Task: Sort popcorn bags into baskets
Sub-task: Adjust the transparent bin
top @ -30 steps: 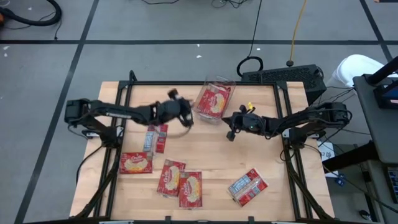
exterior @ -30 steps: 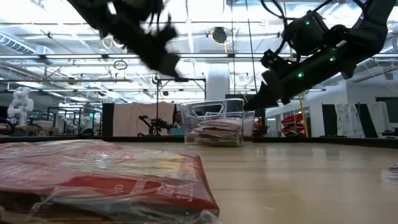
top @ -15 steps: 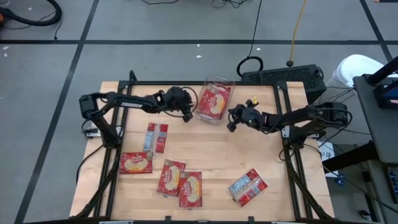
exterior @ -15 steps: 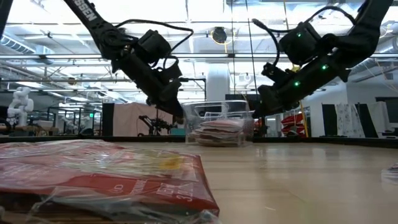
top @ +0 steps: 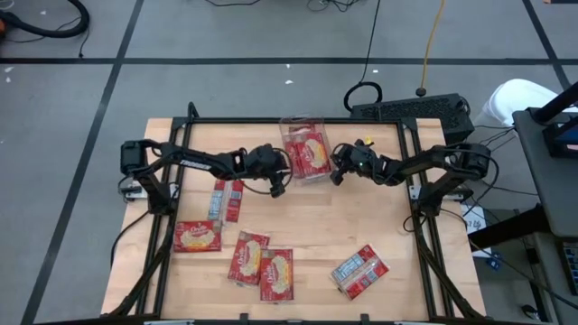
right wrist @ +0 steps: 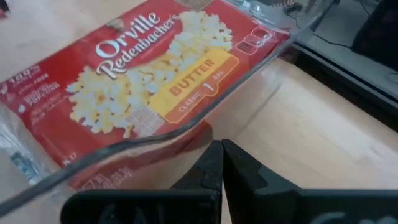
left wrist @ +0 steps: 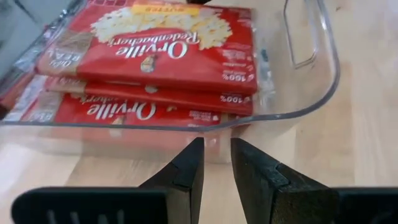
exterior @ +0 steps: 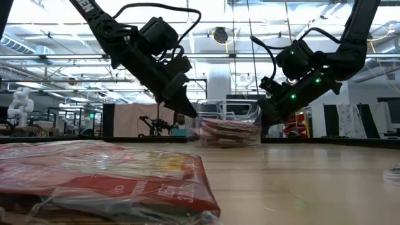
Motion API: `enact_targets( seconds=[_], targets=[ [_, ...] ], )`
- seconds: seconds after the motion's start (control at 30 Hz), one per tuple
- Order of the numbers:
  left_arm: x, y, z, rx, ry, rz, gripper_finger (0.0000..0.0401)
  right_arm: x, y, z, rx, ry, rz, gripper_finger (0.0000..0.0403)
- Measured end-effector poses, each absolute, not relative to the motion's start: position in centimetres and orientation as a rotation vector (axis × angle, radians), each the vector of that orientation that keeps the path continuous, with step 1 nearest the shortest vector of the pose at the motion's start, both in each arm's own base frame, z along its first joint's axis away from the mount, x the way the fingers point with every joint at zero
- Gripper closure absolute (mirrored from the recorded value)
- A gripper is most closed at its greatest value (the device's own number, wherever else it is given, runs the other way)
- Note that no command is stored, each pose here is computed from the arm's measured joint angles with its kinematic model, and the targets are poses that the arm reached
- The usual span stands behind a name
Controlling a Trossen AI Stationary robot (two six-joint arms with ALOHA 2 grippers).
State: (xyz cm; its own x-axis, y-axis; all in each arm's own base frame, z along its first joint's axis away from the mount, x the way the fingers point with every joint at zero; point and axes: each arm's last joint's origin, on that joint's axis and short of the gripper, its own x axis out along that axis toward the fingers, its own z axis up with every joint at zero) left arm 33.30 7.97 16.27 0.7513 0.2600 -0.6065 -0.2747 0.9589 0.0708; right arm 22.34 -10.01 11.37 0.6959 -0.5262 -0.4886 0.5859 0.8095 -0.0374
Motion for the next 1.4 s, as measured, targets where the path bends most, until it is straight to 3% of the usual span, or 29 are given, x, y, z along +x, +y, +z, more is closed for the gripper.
enact_targets(
  seconds=[0.27, 0.53, 0.83, 1.0, 1.4],
  targets=[
    [32.4, 9.1, 15.7, 0.020, 0.751, 0.467, 0.0311, 22.6, -9.9, 11.6, 0.174, 0.475, -0.616, 0.0403],
    [30.4, 9.2, 16.2, 0.063, 0.902, 0.652, 0.0311, 21.3, -8.5, 12.8, 0.251, 0.575, -0.612, 0.0403],
    [29.5, 5.3, 19.2, 0.052, 0.858, 0.578, 0.0311, 22.5, -4.2, 13.9, 0.301, 0.522, -0.354, 0.0403],
    [30.1, 2.9, 19.5, 0.034, 0.797, 0.526, 0.0311, 23.6, -4.4, 13.9, 0.227, 0.434, -0.416, 0.0403],
    [30.2, 0.3, 19.6, -0.021, 0.742, 0.551, 0.0311, 26.6, -6.4, 13.1, 0.172, 0.436, -0.458, 0.0403]
  ],
)
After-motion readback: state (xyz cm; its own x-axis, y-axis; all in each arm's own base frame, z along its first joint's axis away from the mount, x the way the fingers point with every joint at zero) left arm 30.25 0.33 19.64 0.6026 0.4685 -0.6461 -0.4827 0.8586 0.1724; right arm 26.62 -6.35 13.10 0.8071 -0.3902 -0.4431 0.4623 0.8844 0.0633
